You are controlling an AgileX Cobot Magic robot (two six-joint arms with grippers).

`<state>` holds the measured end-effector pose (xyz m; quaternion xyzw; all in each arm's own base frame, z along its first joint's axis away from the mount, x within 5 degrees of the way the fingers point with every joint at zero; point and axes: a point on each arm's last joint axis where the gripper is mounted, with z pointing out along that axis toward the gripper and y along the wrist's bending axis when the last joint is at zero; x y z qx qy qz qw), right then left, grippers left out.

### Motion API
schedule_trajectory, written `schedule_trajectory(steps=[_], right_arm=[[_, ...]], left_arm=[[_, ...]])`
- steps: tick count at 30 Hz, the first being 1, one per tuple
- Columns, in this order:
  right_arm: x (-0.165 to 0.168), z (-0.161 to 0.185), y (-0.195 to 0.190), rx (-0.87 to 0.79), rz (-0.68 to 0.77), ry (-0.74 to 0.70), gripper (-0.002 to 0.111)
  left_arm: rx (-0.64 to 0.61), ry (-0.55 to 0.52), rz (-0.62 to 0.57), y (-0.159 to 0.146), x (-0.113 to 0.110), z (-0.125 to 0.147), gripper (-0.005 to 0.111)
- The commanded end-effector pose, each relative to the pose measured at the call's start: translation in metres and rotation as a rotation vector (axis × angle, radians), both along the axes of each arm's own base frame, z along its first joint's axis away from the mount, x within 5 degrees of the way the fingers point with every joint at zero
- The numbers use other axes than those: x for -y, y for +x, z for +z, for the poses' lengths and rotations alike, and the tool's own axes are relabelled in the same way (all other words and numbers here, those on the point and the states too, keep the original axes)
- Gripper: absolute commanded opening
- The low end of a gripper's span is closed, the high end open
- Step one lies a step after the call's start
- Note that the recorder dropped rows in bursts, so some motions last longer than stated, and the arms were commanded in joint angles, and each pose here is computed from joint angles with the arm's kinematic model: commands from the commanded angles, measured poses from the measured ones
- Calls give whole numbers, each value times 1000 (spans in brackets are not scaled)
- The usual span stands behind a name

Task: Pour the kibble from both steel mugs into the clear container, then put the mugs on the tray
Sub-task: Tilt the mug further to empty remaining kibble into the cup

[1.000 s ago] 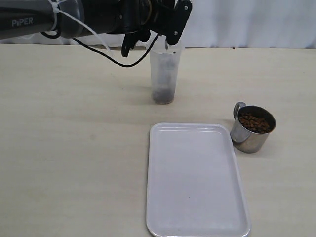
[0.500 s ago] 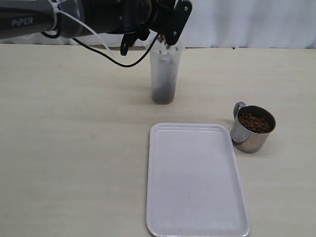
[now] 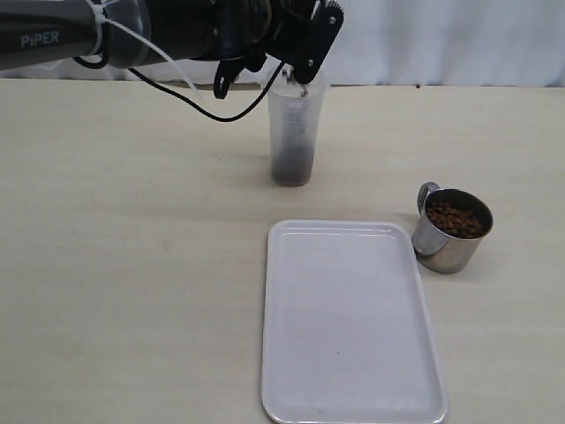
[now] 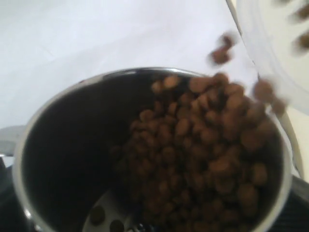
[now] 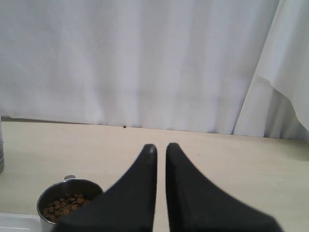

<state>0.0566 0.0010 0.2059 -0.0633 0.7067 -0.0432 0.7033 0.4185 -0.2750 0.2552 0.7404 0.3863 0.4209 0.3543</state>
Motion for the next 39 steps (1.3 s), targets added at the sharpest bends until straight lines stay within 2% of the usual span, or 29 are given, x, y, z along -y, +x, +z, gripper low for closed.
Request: schedule_trajectory(steps=[1, 39], right_arm=[[0, -2, 0, -6, 2, -3, 5], [0, -2, 0, -6, 2, -3, 5]], left_arm=[[26, 1, -20, 0, 2, 8, 0], [80, 141, -67, 1, 1, 10, 0]])
